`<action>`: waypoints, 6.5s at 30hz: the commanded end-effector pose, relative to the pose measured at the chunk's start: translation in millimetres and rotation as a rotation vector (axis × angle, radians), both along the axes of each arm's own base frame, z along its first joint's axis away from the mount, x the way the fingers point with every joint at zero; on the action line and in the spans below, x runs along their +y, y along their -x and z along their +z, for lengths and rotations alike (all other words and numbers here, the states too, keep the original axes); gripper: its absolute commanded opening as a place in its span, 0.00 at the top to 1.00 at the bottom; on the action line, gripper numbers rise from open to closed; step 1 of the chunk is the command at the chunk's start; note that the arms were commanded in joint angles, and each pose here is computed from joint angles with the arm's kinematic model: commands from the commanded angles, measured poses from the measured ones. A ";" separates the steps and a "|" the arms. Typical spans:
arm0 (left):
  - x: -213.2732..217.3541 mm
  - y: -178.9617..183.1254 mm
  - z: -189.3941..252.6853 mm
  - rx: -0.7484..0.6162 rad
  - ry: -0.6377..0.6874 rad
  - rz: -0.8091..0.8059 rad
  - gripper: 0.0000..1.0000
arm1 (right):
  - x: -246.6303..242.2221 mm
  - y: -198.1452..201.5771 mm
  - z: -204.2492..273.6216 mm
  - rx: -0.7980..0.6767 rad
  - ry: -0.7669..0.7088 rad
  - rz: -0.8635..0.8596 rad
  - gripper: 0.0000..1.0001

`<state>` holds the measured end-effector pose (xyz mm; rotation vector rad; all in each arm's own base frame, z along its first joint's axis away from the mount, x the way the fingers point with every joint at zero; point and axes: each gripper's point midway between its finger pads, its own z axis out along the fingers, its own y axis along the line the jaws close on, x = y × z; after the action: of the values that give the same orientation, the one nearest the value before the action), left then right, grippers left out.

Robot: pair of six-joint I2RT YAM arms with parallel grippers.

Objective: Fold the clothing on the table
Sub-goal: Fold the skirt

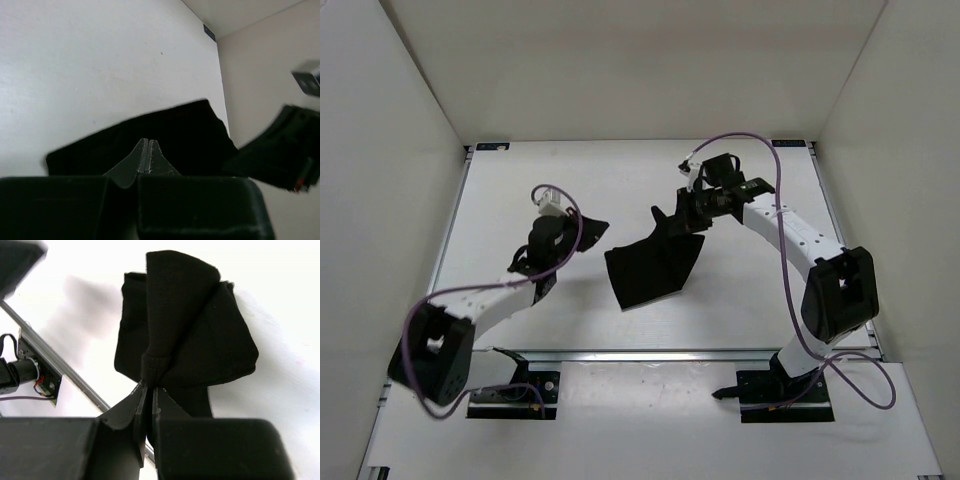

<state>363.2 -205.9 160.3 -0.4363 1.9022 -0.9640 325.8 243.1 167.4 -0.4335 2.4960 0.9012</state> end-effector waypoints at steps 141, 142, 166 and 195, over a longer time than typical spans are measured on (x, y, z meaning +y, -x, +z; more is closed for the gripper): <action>-35.0 85.5 -43.3 0.127 -0.100 -0.324 0.82 | 54.9 28.1 -83.1 -0.041 -0.157 -0.011 1.00; -37.8 86.5 -48.5 0.131 -0.100 -0.327 0.83 | 56.5 21.8 -82.0 -0.049 -0.159 -0.018 1.00; 22.5 49.6 -121.0 0.298 -0.347 -0.109 1.00 | 50.4 7.3 -110.8 0.012 -0.131 -0.017 1.00; -16.9 -16.7 -111.9 0.211 -0.256 -0.105 1.00 | 72.2 23.8 -111.3 0.024 -0.109 0.048 1.00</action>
<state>356.3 -225.7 29.1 -0.2903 2.2966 -0.7515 303.0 309.3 51.7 -0.4102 2.4893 1.0588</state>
